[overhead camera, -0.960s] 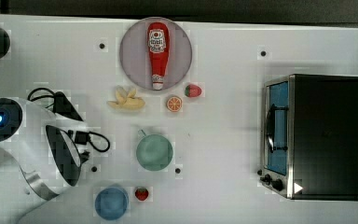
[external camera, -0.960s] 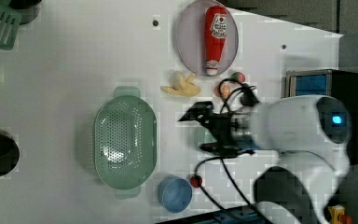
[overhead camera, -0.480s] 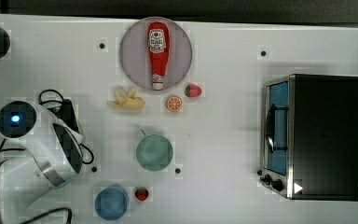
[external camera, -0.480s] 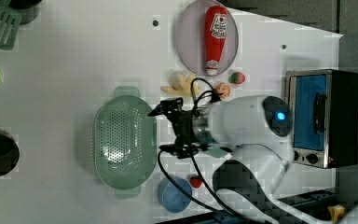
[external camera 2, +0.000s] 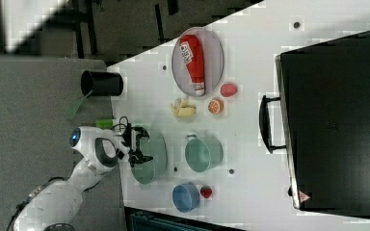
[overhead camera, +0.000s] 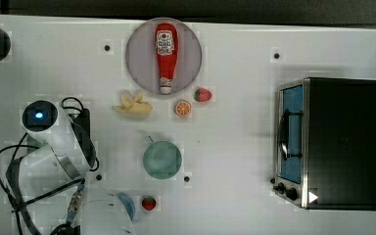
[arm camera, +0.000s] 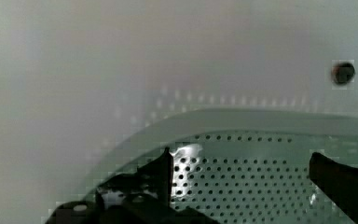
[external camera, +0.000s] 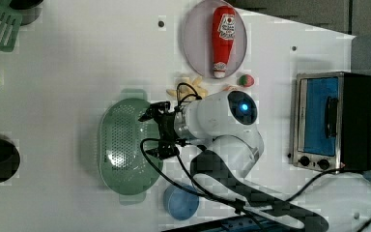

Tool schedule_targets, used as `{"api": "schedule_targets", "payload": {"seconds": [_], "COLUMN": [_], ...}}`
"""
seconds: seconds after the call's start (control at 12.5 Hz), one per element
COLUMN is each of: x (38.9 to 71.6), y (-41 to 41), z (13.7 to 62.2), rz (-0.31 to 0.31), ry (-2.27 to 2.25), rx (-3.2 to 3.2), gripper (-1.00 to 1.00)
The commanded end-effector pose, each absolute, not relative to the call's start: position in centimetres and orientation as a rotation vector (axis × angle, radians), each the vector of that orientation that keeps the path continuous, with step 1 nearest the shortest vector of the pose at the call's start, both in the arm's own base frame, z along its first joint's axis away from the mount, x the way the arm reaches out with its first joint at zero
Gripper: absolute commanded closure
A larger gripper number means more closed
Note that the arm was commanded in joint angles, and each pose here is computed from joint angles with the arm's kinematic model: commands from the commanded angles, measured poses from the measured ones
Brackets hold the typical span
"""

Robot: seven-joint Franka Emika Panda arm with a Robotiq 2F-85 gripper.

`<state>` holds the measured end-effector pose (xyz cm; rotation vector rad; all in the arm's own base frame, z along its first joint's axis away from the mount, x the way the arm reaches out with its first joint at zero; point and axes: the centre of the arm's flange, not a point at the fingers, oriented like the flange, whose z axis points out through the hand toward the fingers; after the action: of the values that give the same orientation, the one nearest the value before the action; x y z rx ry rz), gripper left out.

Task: Drag strainer forwards.

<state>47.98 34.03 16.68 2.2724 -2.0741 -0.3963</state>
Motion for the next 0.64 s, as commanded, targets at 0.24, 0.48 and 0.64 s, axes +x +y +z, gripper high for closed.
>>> {"api": "schedule_targets", "payload": {"seconds": [0.24,0.48,0.64], "x": [50.1,52.1,53.2], "y": [38.6,38.8,39.5], "z": [19.0,18.8,19.1], "rz": [-0.283,-0.252,-0.253], "ry": [-2.136,-2.165,-2.182], "rx": [2.340,2.320,2.329], "gripper": [-1.00,-1.00,-1.00]}}
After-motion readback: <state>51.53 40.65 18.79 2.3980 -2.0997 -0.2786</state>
